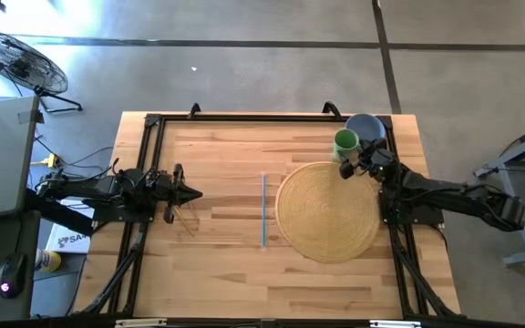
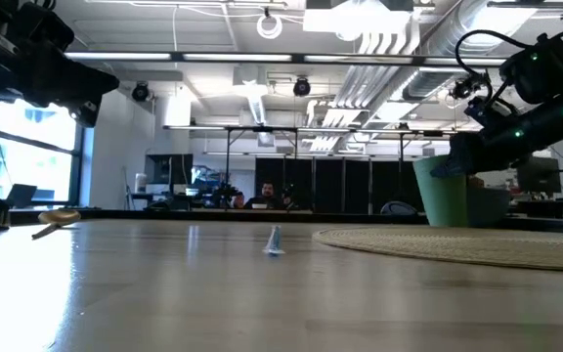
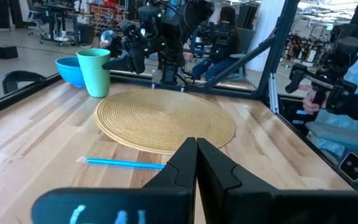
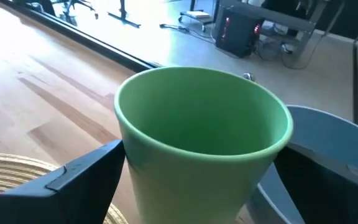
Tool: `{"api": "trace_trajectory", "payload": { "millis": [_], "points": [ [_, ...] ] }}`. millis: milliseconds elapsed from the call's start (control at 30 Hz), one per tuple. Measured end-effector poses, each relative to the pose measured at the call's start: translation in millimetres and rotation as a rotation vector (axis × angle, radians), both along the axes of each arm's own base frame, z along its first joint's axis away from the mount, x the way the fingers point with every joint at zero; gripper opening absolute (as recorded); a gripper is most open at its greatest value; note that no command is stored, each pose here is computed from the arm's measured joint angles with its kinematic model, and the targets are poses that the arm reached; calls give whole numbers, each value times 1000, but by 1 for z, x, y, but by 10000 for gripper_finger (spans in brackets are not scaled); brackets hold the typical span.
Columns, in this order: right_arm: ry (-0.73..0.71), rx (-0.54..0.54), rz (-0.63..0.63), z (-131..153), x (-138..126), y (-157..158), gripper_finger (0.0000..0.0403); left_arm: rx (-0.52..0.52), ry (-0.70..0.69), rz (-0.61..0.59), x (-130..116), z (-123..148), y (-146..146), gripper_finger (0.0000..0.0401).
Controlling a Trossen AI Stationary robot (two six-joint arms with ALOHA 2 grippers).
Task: Pick & Place Utensil
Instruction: Put the green cup on the brown table mat
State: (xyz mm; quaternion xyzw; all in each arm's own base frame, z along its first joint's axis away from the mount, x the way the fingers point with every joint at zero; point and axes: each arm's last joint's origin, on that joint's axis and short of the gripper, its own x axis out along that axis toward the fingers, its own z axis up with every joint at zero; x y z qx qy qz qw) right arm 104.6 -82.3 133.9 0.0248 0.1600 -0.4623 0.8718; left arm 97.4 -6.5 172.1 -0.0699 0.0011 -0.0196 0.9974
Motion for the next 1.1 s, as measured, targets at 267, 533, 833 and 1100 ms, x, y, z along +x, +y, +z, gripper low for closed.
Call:
{"api": "trace_trajectory", "payload": {
  "millis": [267,533,833,1100],
  "points": [
    [-35,20,41,1,-3,-5,397,0,0,-1,0,0,0,1],
    [-50,11,70,3,-2,-6,393,0,0,-1,0,0,0,1],
    [-39,4,79,3,-2,-6,381,0,0,-4,0,0,0,1],
    [-59,-7,108,5,-1,-6,367,0,0,-4,0,0,0,1]
  ]
}}
